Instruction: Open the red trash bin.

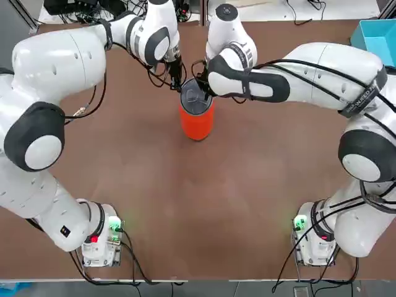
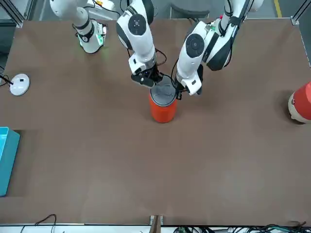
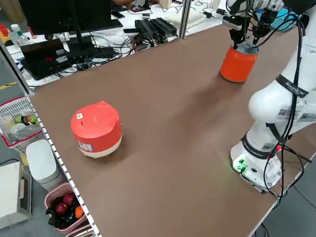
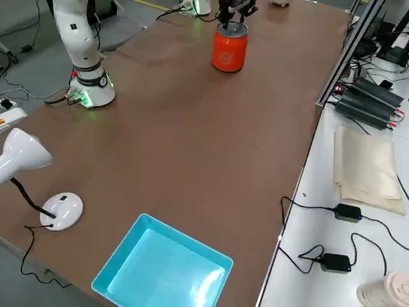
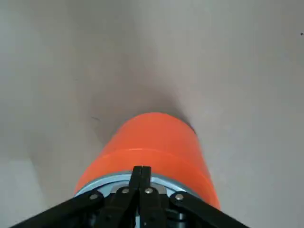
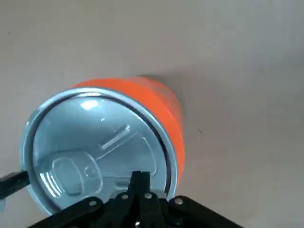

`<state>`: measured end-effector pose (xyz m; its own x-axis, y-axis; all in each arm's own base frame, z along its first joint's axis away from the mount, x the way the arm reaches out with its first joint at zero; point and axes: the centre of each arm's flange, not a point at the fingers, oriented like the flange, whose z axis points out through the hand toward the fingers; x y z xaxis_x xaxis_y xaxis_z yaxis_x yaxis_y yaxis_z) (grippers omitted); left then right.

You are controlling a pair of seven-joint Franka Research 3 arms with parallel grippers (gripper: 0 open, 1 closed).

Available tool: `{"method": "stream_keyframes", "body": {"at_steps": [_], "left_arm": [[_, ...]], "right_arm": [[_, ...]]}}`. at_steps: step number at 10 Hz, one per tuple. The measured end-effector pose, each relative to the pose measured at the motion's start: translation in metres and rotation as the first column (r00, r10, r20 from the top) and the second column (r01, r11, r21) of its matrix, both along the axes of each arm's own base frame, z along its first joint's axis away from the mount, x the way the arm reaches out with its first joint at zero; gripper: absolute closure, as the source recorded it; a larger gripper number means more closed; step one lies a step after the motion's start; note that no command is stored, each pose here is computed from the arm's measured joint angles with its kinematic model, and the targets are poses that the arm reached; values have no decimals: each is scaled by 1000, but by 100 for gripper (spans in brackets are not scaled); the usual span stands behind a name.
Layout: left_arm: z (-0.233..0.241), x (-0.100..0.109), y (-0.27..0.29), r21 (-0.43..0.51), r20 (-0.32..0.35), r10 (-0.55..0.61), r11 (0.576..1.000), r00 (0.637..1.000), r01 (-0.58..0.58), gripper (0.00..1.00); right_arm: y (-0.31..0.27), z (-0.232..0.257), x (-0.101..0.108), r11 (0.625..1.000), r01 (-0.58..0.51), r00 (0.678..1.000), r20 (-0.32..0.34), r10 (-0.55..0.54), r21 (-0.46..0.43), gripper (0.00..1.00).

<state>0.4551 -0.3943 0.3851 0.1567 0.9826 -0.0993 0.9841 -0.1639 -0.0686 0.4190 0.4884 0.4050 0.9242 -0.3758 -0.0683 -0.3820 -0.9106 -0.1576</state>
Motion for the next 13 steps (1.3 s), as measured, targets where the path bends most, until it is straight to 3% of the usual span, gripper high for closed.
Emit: {"method": "stream_keyframes", "body": {"at_steps": [13], "left_arm": [[0,0,0,0,0,0,1000,1000,0,99]], "right_arm": [[4,-20,5,1000,7,1000,27,-6,-25,99]]}}
